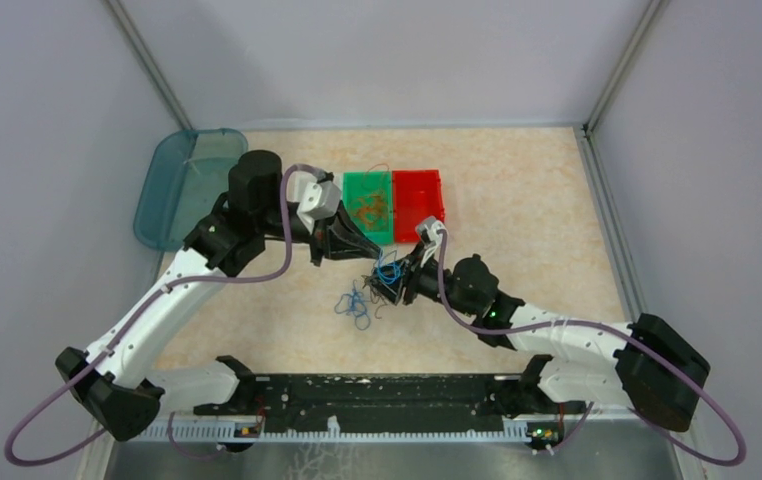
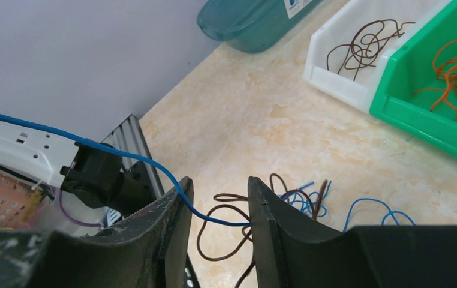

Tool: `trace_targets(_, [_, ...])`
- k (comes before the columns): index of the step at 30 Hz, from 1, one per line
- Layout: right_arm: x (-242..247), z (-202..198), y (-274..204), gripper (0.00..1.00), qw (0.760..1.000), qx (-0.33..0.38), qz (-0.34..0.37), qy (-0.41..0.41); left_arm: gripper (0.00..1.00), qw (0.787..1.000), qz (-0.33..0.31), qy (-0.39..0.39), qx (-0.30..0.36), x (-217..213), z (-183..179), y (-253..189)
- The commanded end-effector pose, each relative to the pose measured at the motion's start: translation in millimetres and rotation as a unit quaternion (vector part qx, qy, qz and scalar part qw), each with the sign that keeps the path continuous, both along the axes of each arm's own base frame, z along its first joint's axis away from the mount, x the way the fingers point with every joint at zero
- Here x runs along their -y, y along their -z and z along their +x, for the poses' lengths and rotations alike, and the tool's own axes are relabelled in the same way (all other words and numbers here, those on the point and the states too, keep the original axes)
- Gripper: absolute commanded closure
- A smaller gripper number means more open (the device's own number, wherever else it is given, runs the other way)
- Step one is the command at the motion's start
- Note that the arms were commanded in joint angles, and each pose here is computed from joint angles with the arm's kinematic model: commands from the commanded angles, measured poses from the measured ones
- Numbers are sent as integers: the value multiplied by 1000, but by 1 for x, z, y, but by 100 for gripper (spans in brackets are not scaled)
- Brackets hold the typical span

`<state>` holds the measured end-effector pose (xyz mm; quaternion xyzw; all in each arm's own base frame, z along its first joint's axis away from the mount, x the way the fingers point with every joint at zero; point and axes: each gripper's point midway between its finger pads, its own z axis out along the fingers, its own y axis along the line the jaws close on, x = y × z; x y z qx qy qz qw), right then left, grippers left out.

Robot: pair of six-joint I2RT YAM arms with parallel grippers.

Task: Untangle the cables

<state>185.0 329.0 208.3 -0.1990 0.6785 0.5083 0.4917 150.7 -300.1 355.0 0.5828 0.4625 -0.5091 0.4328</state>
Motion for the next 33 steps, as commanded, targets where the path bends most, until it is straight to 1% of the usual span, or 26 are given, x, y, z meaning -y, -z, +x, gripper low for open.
trace_targets(1, [-3, 12, -33, 62, 998, 37, 43, 23, 100, 999, -14, 31, -1, 3, -11, -22])
trace_targets(6, [1, 12, -15, 66, 999, 21, 34, 31, 100, 999, -28, 40, 5, 6, -15, -43])
trace_targets(10, [5, 10, 2, 67, 999, 5, 25, 35, 100, 998, -42, 42, 20, 8, -15, -62])
trace_targets(16, [12, 6, 22, 67, 999, -19, 16, 39, 100, 996, -64, 32, 55, 12, -8, -89])
trace_targets(19, [22, 7, 29, 65, 998, -33, 8, 61, 100, 995, -65, 4, 72, 16, 5, -90])
trace_targets(21, [35, 13, 33, 62, 994, -42, 1, 97, 100, 994, -62, -25, 86, 19, 19, -84])
trace_targets(23, [55, 23, 35, 61, 986, -52, -6, 156, 100, 993, -57, -39, 95, 22, 28, -75])
trace_targets(25, [77, 32, 25, 60, 976, -46, 6, 213, 100, 993, -49, -42, 94, 25, 34, -63])
trace_targets(28, [107, 44, 5, 61, 959, -27, 20, 282, 100, 995, -33, -45, 80, 33, 45, -45])
trace_targets(30, [128, 53, -1, 62, 942, -25, 6, 333, 100, 996, -25, -50, 66, 41, 56, -36])
trace_targets(33, [150, 61, -12, 64, 923, -10, -16, 384, 100, 998, -4, -51, 45, 57, 76, -16])
